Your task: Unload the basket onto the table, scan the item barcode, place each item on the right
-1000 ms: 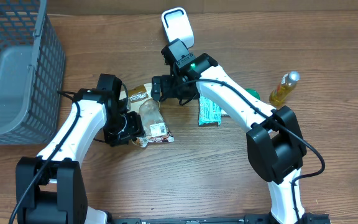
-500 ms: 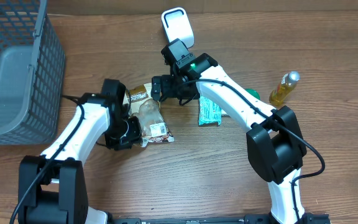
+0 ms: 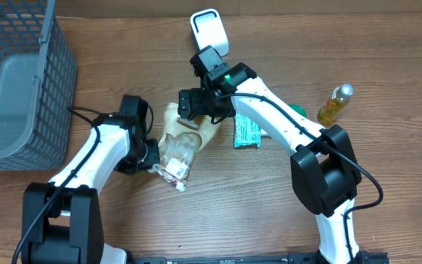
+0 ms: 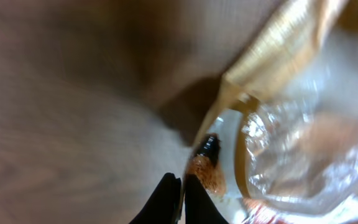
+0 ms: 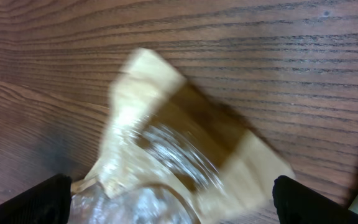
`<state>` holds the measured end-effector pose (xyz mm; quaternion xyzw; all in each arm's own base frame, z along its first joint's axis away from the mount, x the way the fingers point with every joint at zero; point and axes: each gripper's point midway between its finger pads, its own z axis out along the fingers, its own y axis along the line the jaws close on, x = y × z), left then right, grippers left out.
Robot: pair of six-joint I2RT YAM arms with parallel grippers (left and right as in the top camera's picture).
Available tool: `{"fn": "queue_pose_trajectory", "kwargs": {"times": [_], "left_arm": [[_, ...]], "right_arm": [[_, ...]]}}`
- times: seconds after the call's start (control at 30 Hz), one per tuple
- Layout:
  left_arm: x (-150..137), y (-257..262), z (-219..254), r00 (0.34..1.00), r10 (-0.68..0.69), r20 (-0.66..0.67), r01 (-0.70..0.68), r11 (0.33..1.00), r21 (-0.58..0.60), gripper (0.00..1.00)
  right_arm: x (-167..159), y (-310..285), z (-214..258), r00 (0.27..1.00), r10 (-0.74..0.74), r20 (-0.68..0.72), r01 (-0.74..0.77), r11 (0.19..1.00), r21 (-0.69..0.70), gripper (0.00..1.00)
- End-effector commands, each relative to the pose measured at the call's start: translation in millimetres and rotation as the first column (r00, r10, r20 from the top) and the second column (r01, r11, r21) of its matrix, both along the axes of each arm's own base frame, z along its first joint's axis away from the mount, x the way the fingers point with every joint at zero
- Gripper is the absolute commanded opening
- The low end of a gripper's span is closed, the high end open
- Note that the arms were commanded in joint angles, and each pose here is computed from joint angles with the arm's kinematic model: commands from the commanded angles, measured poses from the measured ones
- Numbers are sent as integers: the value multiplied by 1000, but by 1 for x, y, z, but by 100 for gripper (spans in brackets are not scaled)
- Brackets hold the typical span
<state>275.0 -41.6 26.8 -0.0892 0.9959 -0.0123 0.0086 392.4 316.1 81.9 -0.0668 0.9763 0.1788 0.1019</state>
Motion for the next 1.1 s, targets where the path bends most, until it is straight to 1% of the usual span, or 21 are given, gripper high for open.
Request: {"fn": "queue_pose_trajectory", "kwargs": {"times": [0.0,0.1,0.13,0.27,0.37,0.43,0.53,0.6,0.7,0.77,0.87,0.93,1.07], "left_arm": [[19,7,9,996,-73,57,69,996,64,13],[19,3,13,996,-71,49,69,997,36,31],[18,1,15,997,-70,42,69,997,26,34],[16,-2,34,998,-54,10,54,999,-1,36],[17,-26,48,998,-69,3,69,988,-135,35],[15,-36,50,996,-90,2,89,977,-196,36],[14,-37,46,996,-92,-11,87,976,-198,31],[15,-37,40,996,-91,-21,85,977,-197,25],[16,-37,31,995,-90,-42,80,977,-195,23],[17,-33,21,994,-84,-63,72,982,-174,19],[17,-28,7,993,-64,-103,49,989,-140,13],[15,-28,-3,989,-64,-133,45,990,-136,11],[11,-24,-16,983,-63,-175,43,992,-116,11]], "right_arm": [[4,2,5,1000,-3,19,3,1000,8,100],[4,2,5,1000,-3,19,3,1000,7,100],[4,2,5,1000,-3,19,3,1000,8,100],[5,3,6,1000,-2,20,1,1000,13,100],[2,1,5,1000,-1,9,1,1000,6,100],[-2,-2,2,1000,-2,-11,2,1000,-7,100],[-5,-10,0,999,-11,-36,10,1000,-26,100],[-5,-17,-1,998,-22,-51,20,999,-37,100],[-5,-27,-3,997,-38,-73,34,998,-52,100],[-7,-33,-5,995,-47,-92,41,997,-61,100],[-12,-34,-6,994,24,-104,-29,998,-52,100],[-17,-31,-7,991,67,-112,-71,997,-35,100],[-22,-32,-13,989,67,-132,-73,997,-37,99]]}}
